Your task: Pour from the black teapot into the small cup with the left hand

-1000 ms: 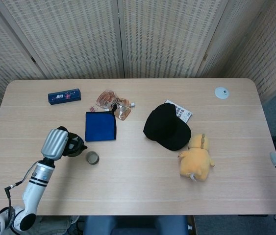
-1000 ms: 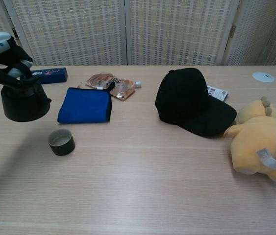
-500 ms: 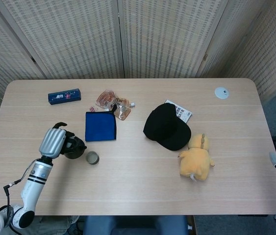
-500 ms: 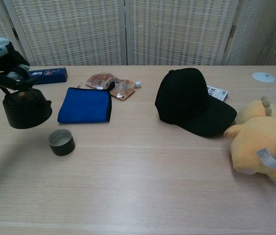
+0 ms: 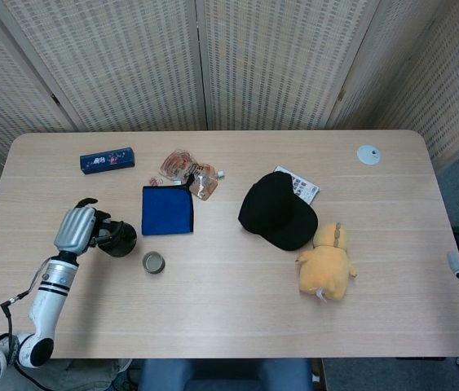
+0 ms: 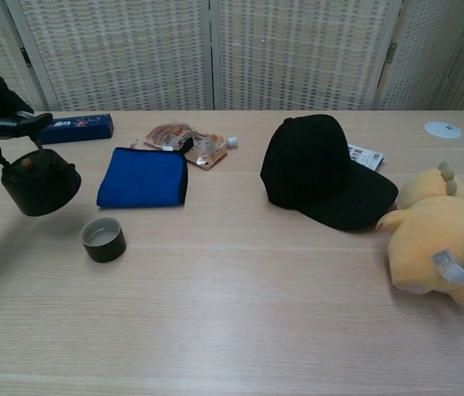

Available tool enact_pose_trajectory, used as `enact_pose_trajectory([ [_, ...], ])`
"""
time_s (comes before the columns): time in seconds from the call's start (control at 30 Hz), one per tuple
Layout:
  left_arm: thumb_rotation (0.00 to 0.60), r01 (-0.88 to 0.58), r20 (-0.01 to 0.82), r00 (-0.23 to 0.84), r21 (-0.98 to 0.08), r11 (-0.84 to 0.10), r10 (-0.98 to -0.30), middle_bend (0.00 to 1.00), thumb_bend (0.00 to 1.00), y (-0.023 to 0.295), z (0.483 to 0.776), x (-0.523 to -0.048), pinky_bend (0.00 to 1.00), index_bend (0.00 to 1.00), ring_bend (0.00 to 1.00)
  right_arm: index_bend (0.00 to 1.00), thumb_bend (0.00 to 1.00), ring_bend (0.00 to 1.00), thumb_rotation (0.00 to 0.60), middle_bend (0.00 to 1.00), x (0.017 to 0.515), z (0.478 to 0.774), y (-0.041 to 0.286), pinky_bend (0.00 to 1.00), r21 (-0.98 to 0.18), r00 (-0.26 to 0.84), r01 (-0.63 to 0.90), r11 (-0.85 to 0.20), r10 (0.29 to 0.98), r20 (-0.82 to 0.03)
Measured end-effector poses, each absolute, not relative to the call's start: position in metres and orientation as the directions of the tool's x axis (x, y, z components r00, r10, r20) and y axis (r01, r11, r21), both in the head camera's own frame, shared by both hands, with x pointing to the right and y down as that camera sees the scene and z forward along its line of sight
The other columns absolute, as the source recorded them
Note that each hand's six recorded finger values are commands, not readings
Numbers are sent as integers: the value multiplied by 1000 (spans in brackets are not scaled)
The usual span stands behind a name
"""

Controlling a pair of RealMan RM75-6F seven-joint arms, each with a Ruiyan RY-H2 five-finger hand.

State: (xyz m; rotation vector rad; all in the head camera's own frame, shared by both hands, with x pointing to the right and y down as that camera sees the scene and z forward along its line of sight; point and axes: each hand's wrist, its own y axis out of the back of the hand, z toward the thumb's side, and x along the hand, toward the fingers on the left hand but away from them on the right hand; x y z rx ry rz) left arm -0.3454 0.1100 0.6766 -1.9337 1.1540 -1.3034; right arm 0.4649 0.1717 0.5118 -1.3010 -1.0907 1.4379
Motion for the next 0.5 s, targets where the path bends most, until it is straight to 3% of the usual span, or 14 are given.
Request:
enact_pose_trajectory([
  [0.07,160,-361,469,158,-792,-493,-869,994,305,109,680,-349,162,899,907,141,269,84,600,209,465,512,171,72,-974,-59,-52,-221,974,-218],
  [0.17,115,-365,474,149,-789,-494,-868,990,268,108,684,-353,159,893,903,141,270,84,600,209,465,511,171,72,-975,-62,-53,-218,975,-215],
  [0.5,81,-304,515,127,-793,-528,-848,966,257,109,701,-366,136,870,876,141,270,84,600,209,467,510,171,72,-975,-74,-56,-216,974,-212],
])
